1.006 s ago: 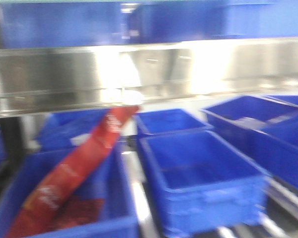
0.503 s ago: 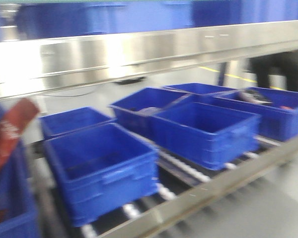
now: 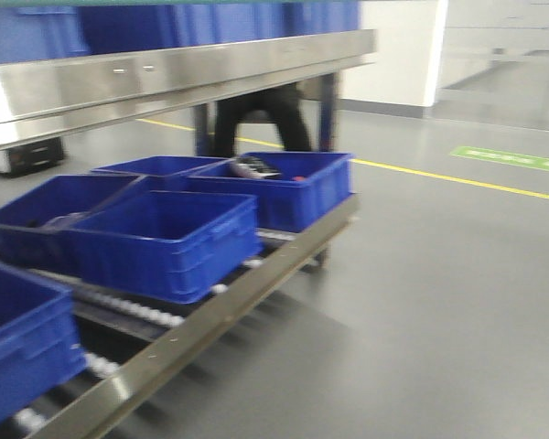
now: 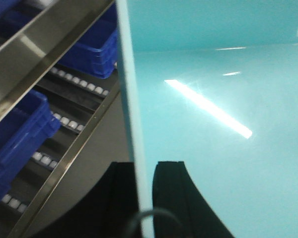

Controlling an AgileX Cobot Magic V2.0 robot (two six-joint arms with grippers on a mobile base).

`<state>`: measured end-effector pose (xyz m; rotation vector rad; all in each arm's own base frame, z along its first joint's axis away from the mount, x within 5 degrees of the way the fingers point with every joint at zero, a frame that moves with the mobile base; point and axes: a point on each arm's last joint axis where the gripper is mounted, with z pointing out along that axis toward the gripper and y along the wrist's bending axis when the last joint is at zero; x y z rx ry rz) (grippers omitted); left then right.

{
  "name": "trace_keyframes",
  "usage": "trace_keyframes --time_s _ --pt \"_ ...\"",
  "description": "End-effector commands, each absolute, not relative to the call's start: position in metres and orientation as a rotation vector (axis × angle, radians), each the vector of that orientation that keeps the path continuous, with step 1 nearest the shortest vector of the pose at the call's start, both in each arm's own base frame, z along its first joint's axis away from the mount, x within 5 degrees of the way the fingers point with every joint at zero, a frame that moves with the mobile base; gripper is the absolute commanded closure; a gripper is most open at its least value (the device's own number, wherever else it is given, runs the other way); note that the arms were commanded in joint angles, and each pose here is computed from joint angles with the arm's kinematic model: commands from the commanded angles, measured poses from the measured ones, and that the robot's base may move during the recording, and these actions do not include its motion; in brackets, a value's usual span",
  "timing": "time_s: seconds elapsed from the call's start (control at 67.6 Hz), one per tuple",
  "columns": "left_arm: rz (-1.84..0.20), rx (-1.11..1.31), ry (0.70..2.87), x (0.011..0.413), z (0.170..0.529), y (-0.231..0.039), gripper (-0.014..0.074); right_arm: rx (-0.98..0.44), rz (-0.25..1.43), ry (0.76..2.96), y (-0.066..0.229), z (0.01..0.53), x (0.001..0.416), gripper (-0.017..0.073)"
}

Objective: Fetch blue bin and place on conveyor start
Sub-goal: 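Hold the teal bin with both grippers and back away from the rack, then carry the teal bin in both grippers, driving toward the red conveyor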

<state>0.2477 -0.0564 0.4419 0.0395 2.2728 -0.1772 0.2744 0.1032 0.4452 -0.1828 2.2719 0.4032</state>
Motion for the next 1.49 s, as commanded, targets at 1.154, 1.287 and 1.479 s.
trace_keyframes --time_s 1.154,1.287,1.479 --pt "-0.155 0.052 2.220 0.2452 0.4505 -0.0542 0.0705 -0.199 0.376 2.206 0.0990 0.4547 0.2720 0.0712" --pt "-0.155 0.052 2.220 0.2452 0.4505 -0.0542 0.0705 -0.199 0.376 2.206 0.0990 0.4547 0.2720 0.0712" --pt "-0.155 0.052 2.220 0.2452 0.4505 -0.0542 0.0705 -0.199 0.376 2.206 0.0990 0.4547 0.2720 0.0712"
